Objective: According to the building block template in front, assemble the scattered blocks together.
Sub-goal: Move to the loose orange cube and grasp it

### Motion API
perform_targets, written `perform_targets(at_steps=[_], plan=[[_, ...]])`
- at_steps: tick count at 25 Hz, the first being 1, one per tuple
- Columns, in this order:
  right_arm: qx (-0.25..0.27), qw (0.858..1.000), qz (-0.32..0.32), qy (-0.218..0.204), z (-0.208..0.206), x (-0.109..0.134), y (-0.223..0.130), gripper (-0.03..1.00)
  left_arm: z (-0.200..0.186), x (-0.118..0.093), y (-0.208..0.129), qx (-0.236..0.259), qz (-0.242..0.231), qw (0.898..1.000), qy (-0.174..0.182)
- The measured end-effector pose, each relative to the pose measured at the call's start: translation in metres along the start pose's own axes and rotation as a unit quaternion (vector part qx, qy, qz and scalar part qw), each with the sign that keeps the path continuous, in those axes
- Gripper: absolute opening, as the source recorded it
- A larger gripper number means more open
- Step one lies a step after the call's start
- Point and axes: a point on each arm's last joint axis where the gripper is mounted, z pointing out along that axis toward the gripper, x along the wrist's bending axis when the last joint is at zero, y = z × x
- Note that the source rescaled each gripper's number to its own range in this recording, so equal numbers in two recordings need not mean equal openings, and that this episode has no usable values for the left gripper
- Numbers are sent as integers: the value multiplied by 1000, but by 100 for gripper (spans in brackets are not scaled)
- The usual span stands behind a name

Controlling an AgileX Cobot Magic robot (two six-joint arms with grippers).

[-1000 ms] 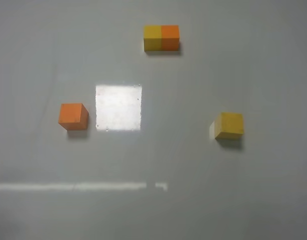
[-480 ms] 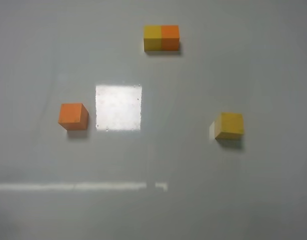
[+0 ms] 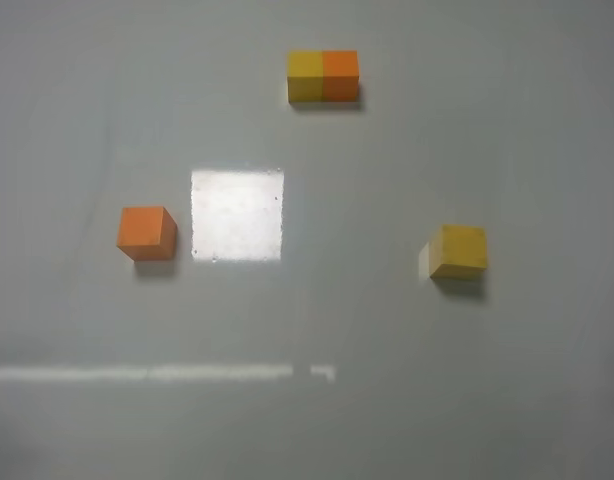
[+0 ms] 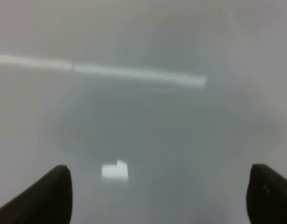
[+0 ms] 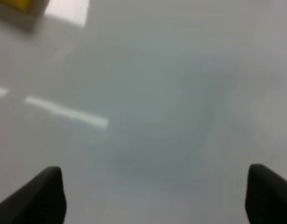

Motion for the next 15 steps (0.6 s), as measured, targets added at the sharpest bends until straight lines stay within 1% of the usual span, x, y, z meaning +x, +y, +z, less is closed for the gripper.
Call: perform_targets(at_steps=[2,3,5,8,10,13,15], plan=[[-14,998,-56,17,-1,-8,24,92,0,0,0,0,0,1000,0],[-18,996,-82,29,-1,-12,37,96,0,0,0,0,0,1000,0],[-14,989,-137,61,4,-17,61,99,0,0,0,0,0,1000,0],[-15,972,-207,114,14,-20,97,100,0,0,0,0,0,1000,0],[-28,959,-242,142,21,-19,121,100,0,0,0,0,0,1000,0],[-33,940,-289,178,43,-9,148,100,0,0,0,0,0,1000,0],[-25,926,-319,198,61,2,159,100,0,0,0,0,0,1000,0]])
